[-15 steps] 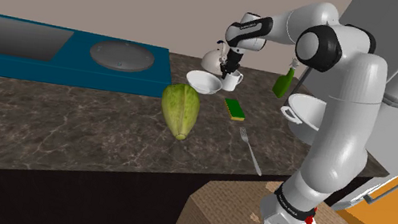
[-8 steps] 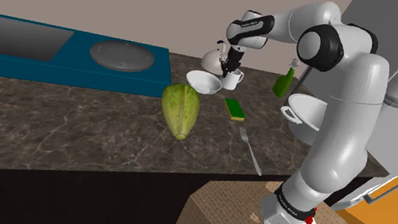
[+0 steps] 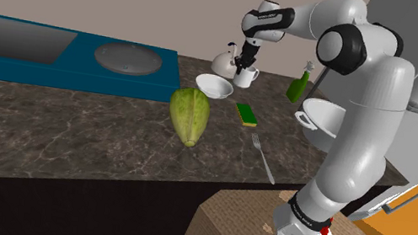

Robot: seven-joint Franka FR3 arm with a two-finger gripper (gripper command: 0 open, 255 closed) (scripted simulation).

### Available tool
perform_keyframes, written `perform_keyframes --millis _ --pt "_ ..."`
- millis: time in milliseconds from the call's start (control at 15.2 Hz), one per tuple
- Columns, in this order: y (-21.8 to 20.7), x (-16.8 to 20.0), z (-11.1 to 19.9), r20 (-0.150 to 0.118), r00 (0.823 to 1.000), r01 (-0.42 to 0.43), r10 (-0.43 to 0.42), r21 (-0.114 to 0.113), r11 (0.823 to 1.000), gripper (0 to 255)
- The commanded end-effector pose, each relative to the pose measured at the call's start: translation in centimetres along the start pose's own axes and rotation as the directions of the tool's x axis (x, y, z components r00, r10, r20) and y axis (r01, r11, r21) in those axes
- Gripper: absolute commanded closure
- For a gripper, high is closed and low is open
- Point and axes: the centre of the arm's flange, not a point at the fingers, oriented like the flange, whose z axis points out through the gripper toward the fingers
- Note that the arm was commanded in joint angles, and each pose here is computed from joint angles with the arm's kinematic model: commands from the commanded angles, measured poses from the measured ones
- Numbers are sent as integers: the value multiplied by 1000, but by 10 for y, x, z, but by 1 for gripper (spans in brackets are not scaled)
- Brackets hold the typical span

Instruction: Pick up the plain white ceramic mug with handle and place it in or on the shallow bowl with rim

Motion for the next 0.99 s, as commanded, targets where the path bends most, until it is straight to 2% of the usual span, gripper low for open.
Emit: perform_keyframes --millis 0,924 --pt "1 1 -12 0 1000 0 0 0 1000 255" --pt "2 6 -83 0 1000 0 0 0 1000 255"
